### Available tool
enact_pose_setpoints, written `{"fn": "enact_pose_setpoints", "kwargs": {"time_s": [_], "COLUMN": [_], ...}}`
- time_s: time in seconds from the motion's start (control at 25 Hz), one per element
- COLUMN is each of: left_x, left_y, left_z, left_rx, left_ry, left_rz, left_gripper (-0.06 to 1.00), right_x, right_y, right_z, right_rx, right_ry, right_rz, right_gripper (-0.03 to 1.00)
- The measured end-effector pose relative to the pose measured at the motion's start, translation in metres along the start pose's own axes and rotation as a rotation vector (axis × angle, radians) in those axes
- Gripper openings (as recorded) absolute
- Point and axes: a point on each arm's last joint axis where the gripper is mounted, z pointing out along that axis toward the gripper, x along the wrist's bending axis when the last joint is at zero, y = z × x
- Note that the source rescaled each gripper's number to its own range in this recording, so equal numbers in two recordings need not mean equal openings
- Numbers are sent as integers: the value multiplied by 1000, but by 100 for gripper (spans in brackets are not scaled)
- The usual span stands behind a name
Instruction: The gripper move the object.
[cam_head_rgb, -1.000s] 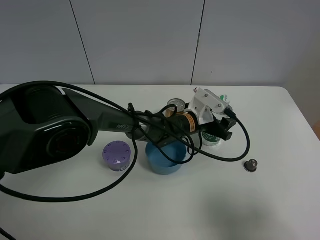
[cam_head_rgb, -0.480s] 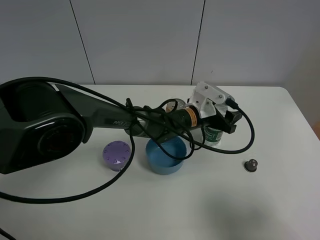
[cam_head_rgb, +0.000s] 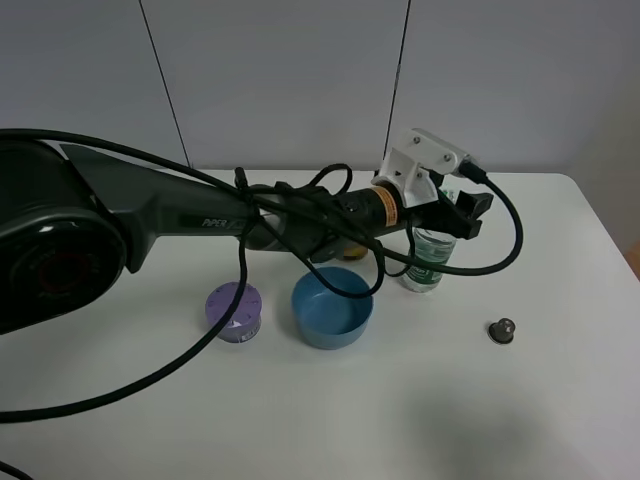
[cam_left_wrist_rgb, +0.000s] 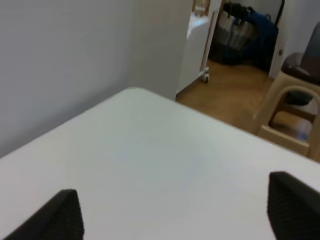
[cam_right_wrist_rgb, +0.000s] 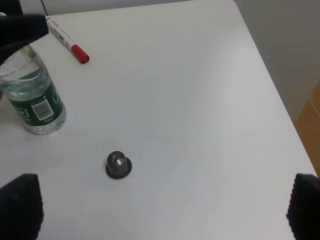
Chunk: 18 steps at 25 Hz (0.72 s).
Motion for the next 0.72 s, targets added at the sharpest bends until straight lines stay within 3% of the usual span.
{"fn": "enact_pose_setpoints", "kwargs": {"time_s": [0.2,0.24,0.36,0.44,0.52,0.72], "left_x": [-10,-16,-23,-24,-17,10], "left_y": [60,96,148,162,192,226], "left_z": [-21,-40,-79,-93,-132,-195], "left_rx": [37,64,99,121,186,292], "left_ry": [83,143,233,269,372,534], "left_rz": [1,21,96,116,140,180], "left_gripper": [46,48,63,69,83,87], "right_x": [0,0,0,0,0,0], "right_y": [0,0,0,0,0,0], "right_z": [0,0,0,0,0,0], "right_rx": [0,0,0,0,0,0], "right_ry": [0,0,0,0,0,0], "right_rz": [0,0,0,0,0,0], "right_gripper": [100,100,100,100,100,100]}}
